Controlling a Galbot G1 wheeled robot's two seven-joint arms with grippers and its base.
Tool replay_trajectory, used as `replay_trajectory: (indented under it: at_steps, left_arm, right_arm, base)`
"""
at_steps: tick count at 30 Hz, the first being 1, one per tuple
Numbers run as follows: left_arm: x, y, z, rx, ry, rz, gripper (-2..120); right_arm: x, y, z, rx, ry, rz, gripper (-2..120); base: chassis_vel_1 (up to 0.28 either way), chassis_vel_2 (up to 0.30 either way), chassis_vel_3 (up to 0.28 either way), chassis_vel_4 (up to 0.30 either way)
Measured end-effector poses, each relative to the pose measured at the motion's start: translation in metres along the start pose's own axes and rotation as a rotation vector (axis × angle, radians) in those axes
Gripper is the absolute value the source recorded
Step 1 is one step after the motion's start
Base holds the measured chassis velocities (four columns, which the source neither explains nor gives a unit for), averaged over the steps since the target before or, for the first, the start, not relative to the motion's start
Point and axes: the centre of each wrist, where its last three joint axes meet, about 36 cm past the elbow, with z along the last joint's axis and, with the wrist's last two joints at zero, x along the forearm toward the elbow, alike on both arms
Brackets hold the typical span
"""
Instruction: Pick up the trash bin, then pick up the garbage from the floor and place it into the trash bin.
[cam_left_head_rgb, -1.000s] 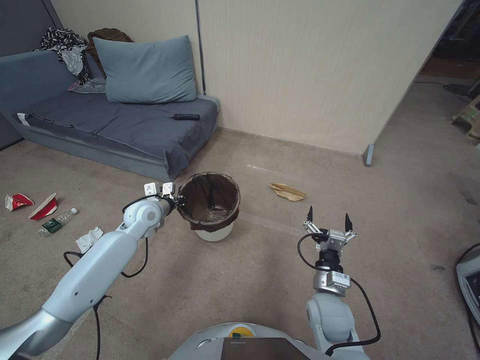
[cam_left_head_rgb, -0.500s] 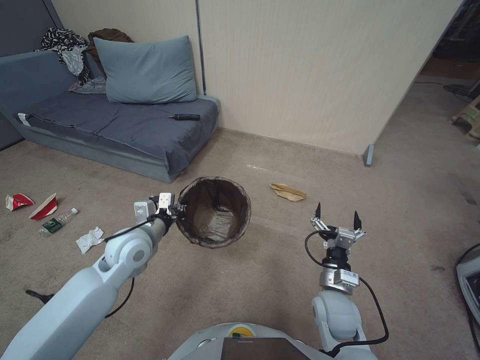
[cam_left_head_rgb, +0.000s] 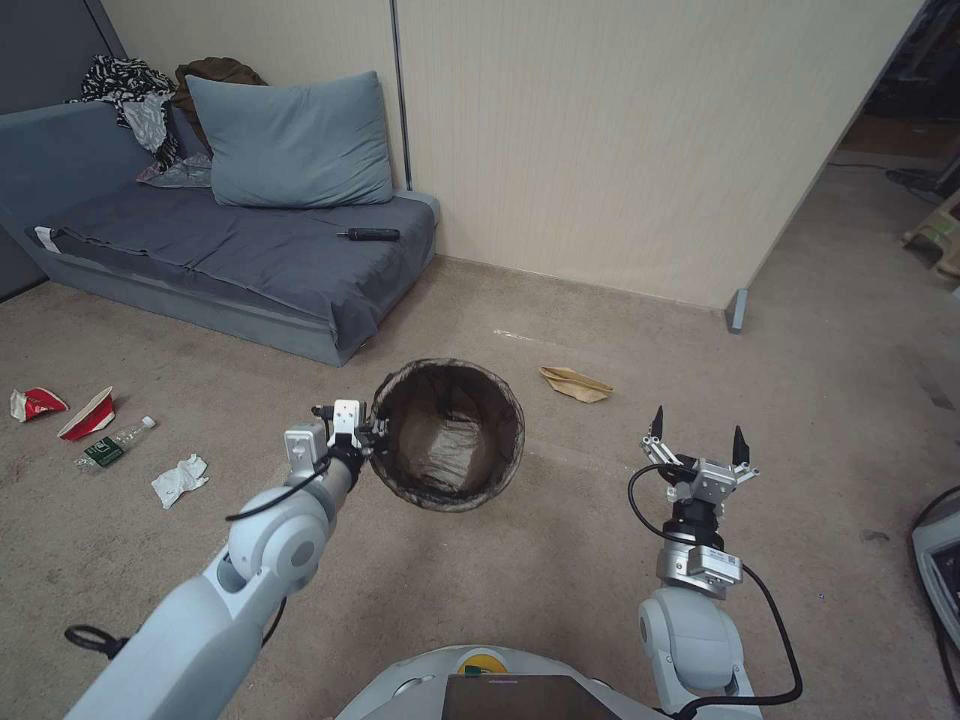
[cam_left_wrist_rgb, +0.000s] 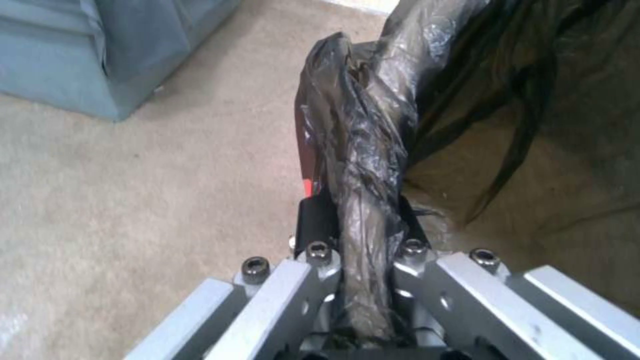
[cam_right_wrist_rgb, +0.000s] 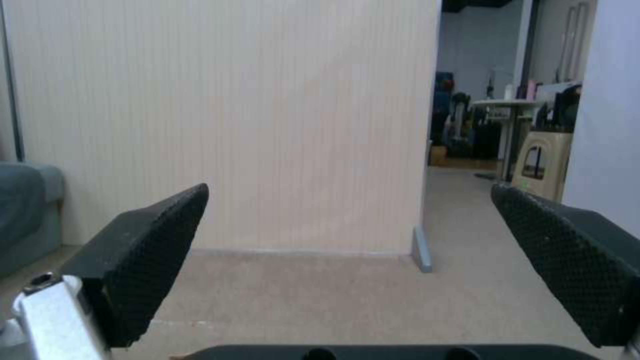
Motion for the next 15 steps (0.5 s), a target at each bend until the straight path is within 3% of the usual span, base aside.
replay_trajectory:
  at_steps: [15]
  left_arm:
    - [0.037, -0.021, 0.035, 0.029, 0.021, -0.036, 2]
  right_arm:
    - [0.000, -0.002, 0.003, 0.019, -0.001, 0.006, 100]
  base:
    - [0.000, 0.000, 0.000, 0.000]
